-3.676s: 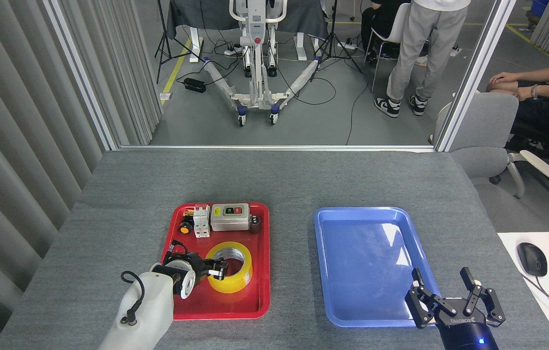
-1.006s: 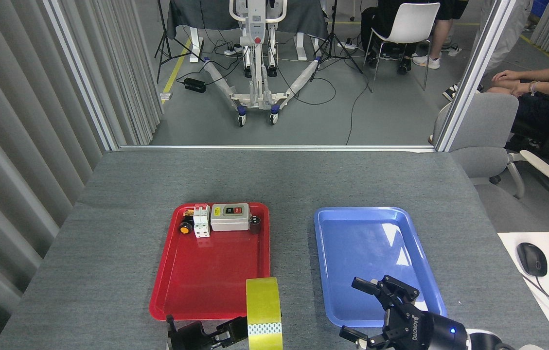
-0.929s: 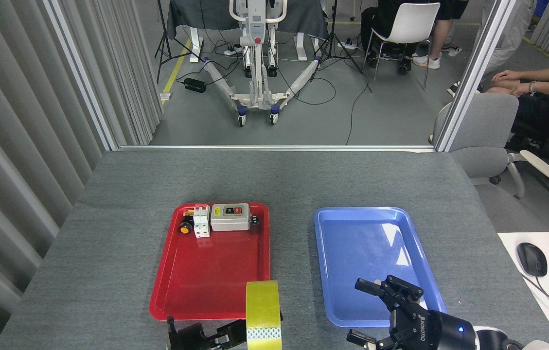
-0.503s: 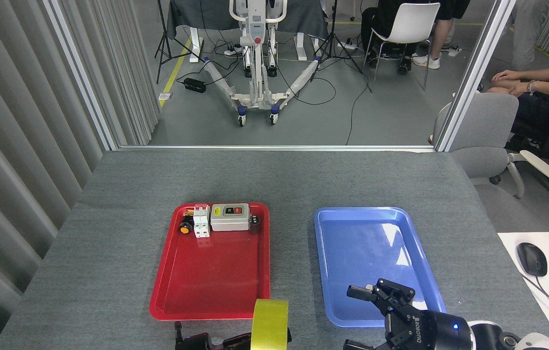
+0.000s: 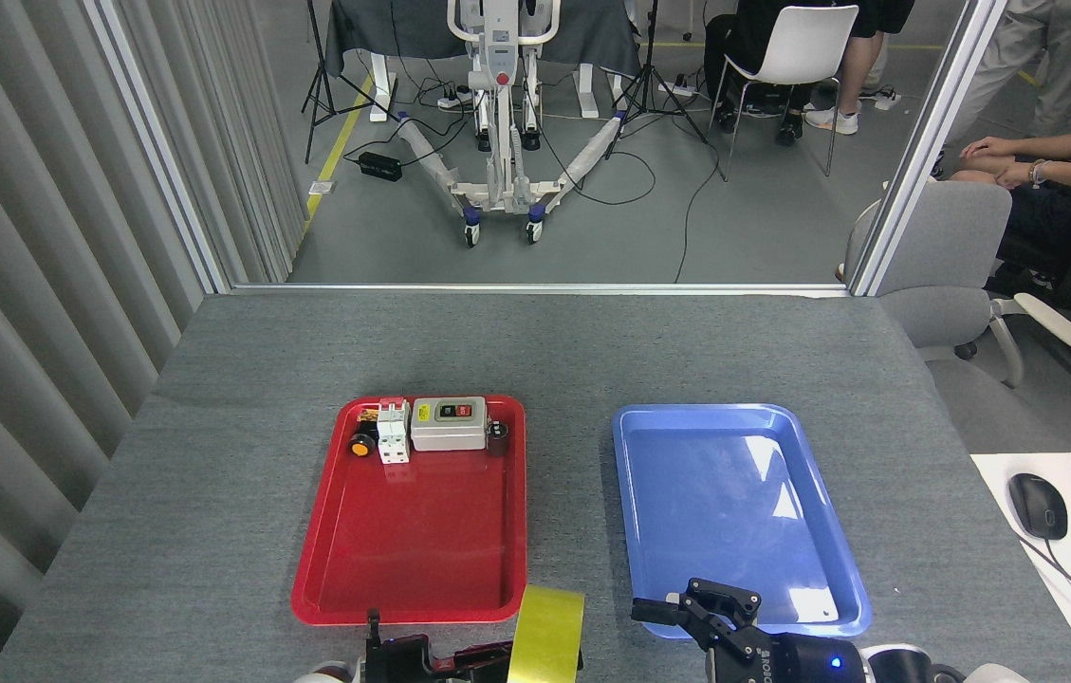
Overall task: Place and move tape with both arms
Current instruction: 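Bring the right gripper toward the tape held by the left gripper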
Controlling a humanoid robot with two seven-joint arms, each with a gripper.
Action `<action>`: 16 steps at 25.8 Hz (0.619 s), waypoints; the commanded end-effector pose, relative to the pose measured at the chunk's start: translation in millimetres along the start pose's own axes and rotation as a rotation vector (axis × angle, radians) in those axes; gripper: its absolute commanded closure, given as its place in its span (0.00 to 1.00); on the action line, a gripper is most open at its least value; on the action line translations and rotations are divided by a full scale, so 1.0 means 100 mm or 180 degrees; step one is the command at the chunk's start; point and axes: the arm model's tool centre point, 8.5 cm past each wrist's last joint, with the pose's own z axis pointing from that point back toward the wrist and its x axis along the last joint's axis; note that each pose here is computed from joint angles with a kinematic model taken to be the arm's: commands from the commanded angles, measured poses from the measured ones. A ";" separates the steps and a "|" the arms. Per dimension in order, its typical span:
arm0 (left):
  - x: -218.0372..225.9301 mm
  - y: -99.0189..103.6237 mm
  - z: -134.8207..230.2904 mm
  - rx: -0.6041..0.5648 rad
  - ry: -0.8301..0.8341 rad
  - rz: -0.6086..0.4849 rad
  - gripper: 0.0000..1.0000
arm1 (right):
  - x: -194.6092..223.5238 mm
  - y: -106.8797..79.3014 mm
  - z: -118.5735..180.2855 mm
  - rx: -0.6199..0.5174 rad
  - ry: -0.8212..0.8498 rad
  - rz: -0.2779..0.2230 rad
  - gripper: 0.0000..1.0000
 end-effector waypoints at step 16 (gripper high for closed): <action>-0.04 0.08 0.10 -0.0047 0.0013 -0.0165 0.88 | -0.33 0.00 -0.19 0.0043 0.0174 0.0147 0.00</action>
